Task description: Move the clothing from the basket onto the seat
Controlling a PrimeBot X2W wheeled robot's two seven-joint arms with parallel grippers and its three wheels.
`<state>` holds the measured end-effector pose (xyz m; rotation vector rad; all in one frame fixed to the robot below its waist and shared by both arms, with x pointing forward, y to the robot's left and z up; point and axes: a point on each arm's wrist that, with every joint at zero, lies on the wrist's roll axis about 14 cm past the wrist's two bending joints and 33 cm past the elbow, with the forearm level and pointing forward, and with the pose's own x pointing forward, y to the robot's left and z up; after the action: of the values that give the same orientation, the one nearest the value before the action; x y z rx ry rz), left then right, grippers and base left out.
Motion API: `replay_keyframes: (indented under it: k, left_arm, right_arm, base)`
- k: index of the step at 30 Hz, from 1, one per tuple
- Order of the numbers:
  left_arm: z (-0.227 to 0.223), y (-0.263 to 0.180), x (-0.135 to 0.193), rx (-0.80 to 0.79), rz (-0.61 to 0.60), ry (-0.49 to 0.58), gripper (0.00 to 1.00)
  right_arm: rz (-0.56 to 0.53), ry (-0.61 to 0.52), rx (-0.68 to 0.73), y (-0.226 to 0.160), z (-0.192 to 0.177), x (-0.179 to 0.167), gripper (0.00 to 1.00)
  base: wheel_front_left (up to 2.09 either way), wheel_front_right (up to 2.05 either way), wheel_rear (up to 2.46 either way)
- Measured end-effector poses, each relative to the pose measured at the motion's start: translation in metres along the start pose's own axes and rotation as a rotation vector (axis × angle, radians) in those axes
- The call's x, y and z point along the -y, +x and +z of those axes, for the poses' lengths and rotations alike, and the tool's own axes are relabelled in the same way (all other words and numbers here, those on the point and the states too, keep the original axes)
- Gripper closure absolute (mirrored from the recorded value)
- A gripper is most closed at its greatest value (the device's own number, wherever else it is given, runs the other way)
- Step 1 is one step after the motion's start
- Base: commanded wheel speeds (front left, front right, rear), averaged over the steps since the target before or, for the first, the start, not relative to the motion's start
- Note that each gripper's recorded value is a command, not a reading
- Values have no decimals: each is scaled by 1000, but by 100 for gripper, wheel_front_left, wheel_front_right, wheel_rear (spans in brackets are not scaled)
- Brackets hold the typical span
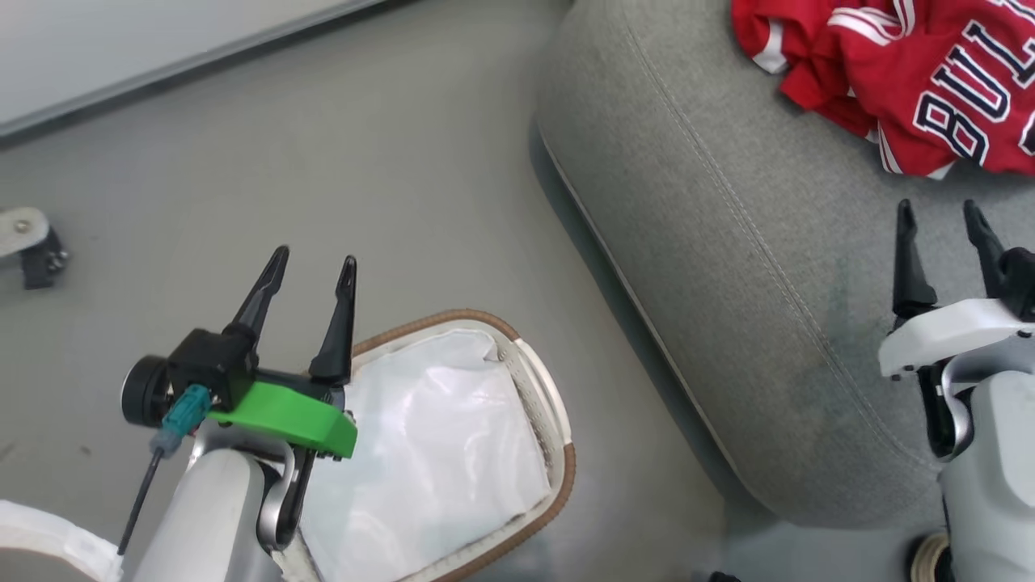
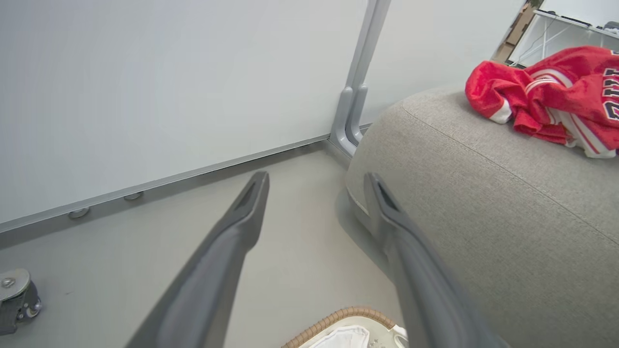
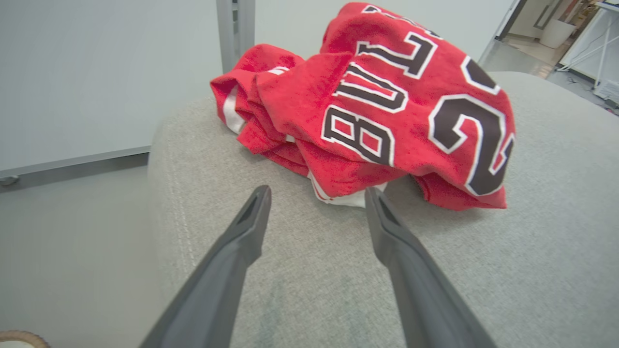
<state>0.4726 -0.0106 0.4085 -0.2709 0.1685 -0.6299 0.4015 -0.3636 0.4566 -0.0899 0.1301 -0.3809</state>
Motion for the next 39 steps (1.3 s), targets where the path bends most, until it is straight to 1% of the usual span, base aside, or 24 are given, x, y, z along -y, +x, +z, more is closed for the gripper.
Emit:
replay_keyframes:
  k: [3, 10, 13, 20, 24, 27, 35, 36, 39]
  left_arm:
    - [8, -15, -12, 12, 69, 11, 0]
    - [25, -62, -51, 38, 254, 35, 0]
    - [33, -83, -69, 56, 341, 42, 0]
    - [51, -139, -102, 103, 526, 60, 0]
    - [56, -168, -113, 121, 602, 63, 0]
    - [52, -189, -113, 116, 644, 51, 0]
    - [46, -225, -97, 139, 681, 9, 0]
    - [45, -228, -95, 138, 682, 3, 100]
    - [32, -231, -93, 107, 689, -17, 100]
  right_arm:
    - [67, 41, 66, 0, 19, -28, 0]
    - [242, 123, 157, -3, 50, -99, 0]
    - [290, 184, 175, -5, 58, -123, 0]
    - [423, 221, 178, -20, 64, -175, 0]
    - [472, 230, 176, -31, 65, -191, 0]
    - [501, 237, 160, -45, 61, -198, 0]
    - [518, 259, 112, -79, 44, -194, 0]
    - [517, 263, 108, -82, 42, -193, 100]
    - [515, 261, 65, -88, 28, -192, 100]
  base:
    - [0, 0, 0]
    - [0, 0, 0]
    - [0, 0, 0]
    - [0, 0, 0]
    - [0, 0, 0]
    - [0, 0, 0]
    - [0, 0, 0]
    - [0, 0, 0]
    - [0, 0, 0]
